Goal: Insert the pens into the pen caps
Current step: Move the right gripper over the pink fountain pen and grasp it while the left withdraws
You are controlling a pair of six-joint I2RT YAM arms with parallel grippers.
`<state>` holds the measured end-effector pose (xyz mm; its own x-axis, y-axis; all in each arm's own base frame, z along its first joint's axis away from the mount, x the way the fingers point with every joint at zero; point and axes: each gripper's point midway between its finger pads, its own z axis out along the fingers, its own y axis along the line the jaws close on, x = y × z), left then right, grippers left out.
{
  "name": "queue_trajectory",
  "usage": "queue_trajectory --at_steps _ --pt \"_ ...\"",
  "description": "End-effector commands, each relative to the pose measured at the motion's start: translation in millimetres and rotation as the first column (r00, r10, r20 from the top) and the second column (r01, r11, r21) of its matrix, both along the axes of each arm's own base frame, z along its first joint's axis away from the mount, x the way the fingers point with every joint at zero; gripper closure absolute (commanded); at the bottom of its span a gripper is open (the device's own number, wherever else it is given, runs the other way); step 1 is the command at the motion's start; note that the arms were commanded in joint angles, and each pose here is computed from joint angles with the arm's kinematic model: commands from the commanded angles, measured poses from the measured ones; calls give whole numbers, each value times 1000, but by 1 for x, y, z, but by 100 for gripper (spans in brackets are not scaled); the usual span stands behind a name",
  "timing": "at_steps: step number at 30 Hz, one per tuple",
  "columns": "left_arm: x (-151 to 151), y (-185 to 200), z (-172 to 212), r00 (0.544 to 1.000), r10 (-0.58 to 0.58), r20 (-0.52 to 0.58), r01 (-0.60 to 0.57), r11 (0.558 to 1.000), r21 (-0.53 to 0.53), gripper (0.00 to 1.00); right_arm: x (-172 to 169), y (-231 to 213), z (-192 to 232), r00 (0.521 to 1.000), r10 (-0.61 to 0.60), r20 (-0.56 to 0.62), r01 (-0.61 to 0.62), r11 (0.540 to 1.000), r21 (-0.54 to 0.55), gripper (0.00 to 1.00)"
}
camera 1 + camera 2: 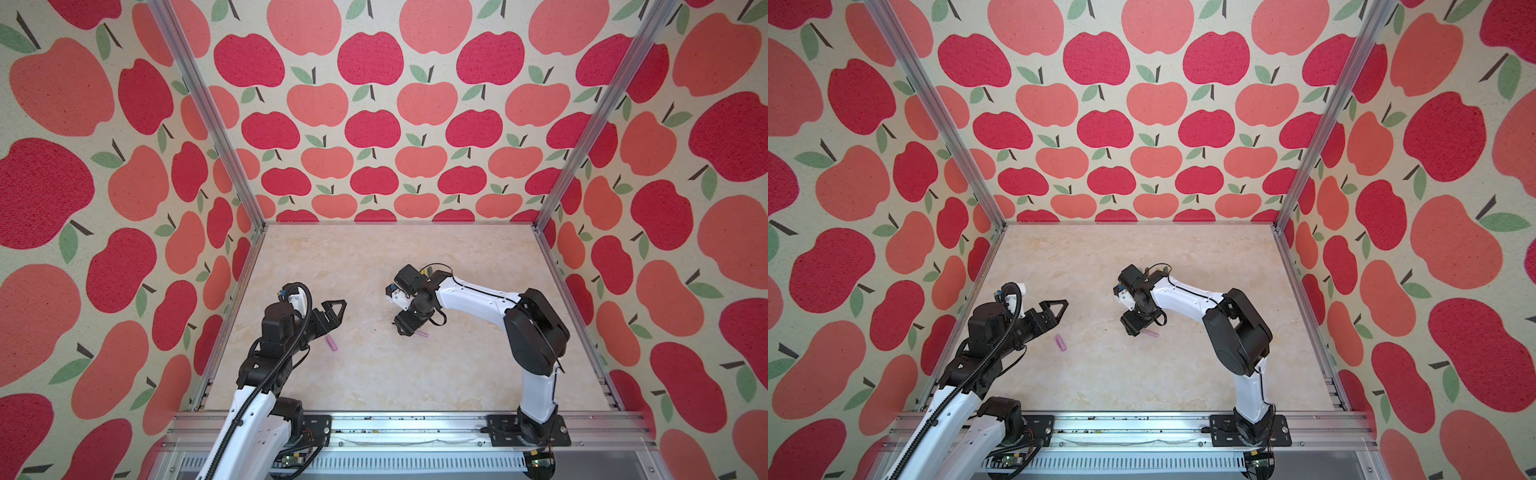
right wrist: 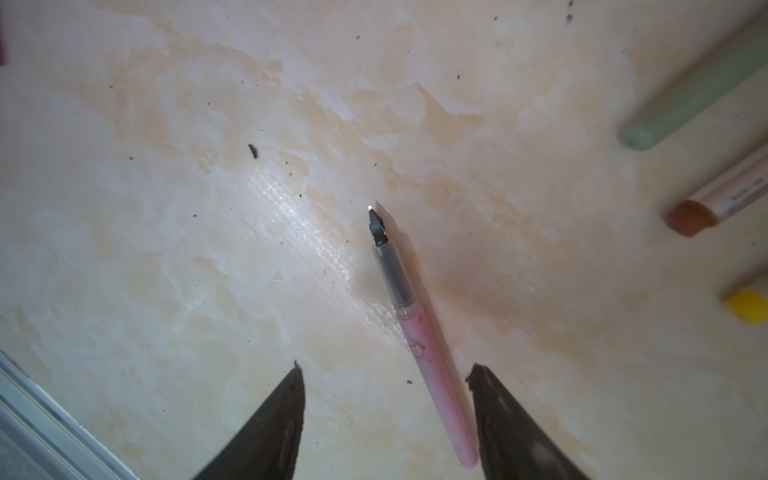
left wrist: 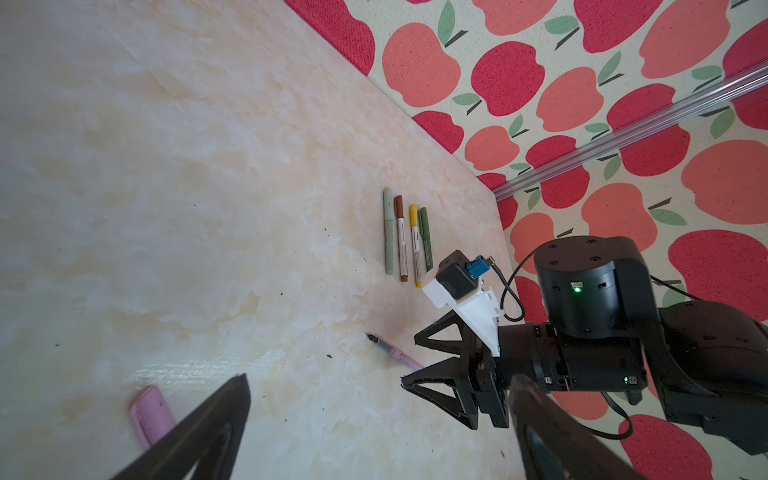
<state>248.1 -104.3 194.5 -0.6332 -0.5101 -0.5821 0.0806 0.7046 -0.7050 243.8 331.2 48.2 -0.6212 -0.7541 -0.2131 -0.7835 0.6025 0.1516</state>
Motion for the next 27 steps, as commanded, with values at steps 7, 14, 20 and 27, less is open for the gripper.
queue_trajectory --at_steps 7,14,20,27 --pt "-13 -1 -15 999 9 -42 -12 997 -70 1 6 -2 -21 999 32 -3 -32 996 -84 40" --pt "-13 1 -16 999 20 -41 -23 997 -73 1 5 -10 -32 1000 10 -3 -11 993 -122 52" --pt "-10 0 -17 999 17 -50 -21 997 -79 1 1 -11 -44 1000 -8 -20 6 991 -137 62" --pt "-10 1 -16 998 24 -52 -28 996 -82 1 -5 -13 -54 999 -14 -36 8 987 -163 74"
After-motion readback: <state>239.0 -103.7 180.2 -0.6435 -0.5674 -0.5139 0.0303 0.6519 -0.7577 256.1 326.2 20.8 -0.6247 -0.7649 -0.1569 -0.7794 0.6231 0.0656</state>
